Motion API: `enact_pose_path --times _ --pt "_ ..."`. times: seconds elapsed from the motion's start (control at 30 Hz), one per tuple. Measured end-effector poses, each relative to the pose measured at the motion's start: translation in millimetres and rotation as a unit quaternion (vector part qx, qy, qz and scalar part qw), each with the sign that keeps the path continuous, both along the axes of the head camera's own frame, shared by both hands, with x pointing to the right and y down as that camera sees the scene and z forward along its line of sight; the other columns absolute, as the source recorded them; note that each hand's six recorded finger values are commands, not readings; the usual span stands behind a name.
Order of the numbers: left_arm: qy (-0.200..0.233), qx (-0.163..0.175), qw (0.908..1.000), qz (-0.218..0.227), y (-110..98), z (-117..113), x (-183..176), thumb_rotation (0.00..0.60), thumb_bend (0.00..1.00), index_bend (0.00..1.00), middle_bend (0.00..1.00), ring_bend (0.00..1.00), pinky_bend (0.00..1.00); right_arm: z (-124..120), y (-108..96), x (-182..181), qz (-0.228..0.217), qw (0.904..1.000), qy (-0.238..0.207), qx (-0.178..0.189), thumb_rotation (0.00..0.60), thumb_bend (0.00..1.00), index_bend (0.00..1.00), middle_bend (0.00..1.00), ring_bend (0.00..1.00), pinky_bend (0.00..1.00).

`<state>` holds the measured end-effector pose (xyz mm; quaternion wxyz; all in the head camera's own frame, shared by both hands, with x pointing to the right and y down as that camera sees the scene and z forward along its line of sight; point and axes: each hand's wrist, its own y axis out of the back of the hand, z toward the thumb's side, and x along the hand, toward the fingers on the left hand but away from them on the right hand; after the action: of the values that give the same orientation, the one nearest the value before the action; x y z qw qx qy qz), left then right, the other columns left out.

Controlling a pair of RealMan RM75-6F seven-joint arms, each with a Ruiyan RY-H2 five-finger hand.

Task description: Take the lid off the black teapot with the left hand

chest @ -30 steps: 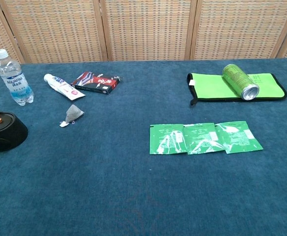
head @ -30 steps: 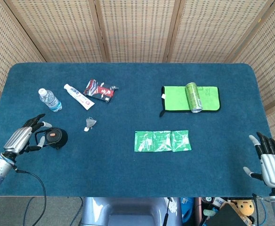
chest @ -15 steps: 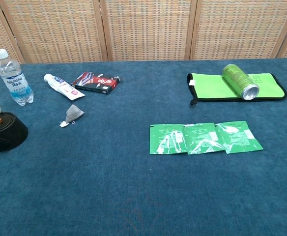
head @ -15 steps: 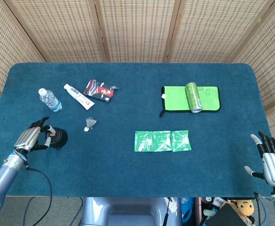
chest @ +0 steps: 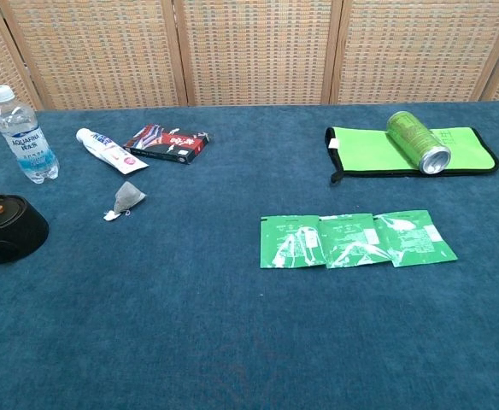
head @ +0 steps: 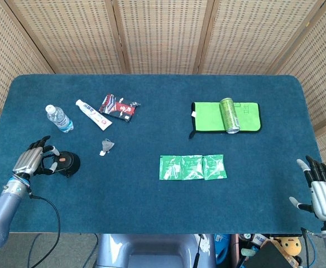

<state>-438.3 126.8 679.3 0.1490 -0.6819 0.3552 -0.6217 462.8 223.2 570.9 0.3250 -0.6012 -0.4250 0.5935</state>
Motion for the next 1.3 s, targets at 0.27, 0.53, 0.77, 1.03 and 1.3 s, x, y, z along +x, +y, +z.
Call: enact_pose_path --times 0.27,0.53,0.77,1.03,1.3 --pt "-0.003 -0.003 1.0 0.006 1 4 6 0.6 0.42 0.39 0.0 0.0 0.0 1 0 1 0.002 1.0 -0.001 -0.002 0.6 0.0 0.0 0.0 0.0 0.0" --pt "-0.007 -0.002 0.9999 0.01 1 9 10 0.6 0.42 0.41 0.0 0.0 0.0 1 -1 2 0.003 1.0 -0.003 -0.002 0.6 0.0 0.0 0.0 0.0 0.0" --pt "-0.014 0.0 0.9998 0.013 1 14 12 0.6 0.42 0.41 0.0 0.0 0.0 1 -1 3 0.004 1.0 -0.004 -0.003 0.6 0.0 0.0 0.0 0.0 0.0" --pt "-0.02 0.0 0.9997 0.015 1 18 13 0.6 0.42 0.41 0.0 0.0 0.0 2 -1 3 0.005 1.0 -0.005 -0.006 0.6 0.0 0.0 0.0 0.0 0.0" --pt "-0.022 0.003 0.9996 0.019 1 22 16 0.6 0.42 0.44 0.0 0.0 0.0 3 -1 4 0.006 0.9999 -0.005 -0.007 0.6 0.0 0.0 0.0 0.0 0.0"
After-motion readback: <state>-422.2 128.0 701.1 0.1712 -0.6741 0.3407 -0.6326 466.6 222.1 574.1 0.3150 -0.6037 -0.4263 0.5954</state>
